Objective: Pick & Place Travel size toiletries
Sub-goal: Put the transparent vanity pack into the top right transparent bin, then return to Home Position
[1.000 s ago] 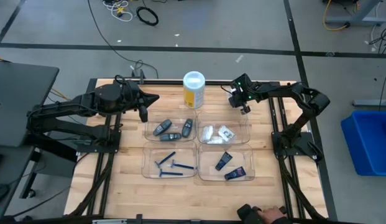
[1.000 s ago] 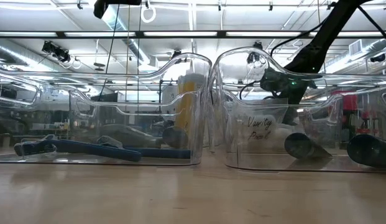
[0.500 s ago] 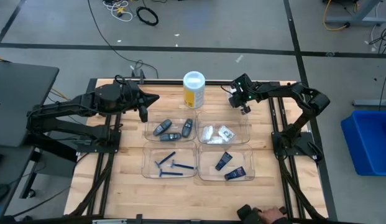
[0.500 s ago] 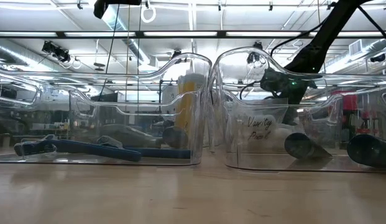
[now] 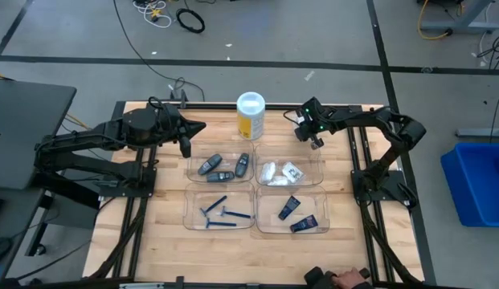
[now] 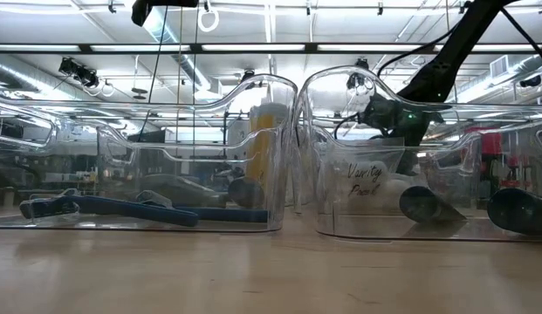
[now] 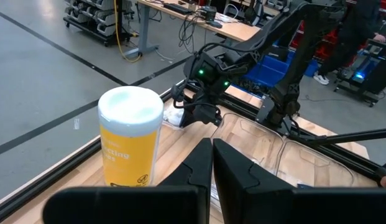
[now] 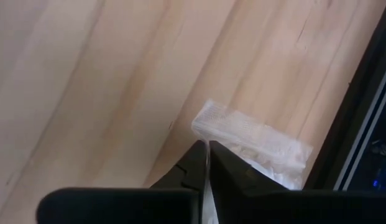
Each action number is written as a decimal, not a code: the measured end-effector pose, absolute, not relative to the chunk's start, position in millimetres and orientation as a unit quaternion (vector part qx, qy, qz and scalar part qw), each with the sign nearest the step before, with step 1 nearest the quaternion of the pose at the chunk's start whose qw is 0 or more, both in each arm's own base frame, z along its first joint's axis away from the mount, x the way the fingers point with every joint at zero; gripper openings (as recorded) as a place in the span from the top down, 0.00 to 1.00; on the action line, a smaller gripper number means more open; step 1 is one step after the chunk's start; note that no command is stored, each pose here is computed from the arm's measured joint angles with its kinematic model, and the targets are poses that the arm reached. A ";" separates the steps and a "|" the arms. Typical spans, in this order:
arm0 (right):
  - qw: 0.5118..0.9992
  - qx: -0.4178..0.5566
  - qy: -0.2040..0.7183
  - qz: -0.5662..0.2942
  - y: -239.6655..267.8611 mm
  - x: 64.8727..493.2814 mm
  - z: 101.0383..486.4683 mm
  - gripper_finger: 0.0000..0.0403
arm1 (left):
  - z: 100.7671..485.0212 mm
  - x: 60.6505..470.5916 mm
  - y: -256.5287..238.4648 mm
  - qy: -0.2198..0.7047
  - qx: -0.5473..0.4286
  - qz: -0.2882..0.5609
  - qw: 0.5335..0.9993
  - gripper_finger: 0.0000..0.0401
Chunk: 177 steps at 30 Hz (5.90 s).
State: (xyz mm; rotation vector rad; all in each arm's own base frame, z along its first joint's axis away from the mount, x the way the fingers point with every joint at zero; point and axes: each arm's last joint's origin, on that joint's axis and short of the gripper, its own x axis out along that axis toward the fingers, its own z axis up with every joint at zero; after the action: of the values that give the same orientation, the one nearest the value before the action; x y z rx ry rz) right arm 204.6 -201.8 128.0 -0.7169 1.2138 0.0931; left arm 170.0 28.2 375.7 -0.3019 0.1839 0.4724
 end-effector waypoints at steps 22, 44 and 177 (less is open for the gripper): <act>0.783 -0.333 0.525 -0.027 -195.8 200.4 166.2 1.00 | 375.7 170.0 28.2 0.090 -0.149 0.233 0.957 0.94; 0.810 -0.359 0.453 -0.098 -172.5 194.3 220.4 1.00 | 375.6 170.1 28.0 0.091 -0.149 0.229 0.958 0.94; 0.989 0.002 0.144 -0.018 -21.7 229.6 243.4 0.99 | 376.3 170.8 26.7 0.098 -0.126 0.203 0.966 0.94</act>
State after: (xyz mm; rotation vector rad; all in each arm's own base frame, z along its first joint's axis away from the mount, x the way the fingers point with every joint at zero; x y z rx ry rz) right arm 229.6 -21.7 243.4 0.0038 0.2894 -0.0371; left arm 170.8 26.7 376.3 -0.2558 0.1973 0.4099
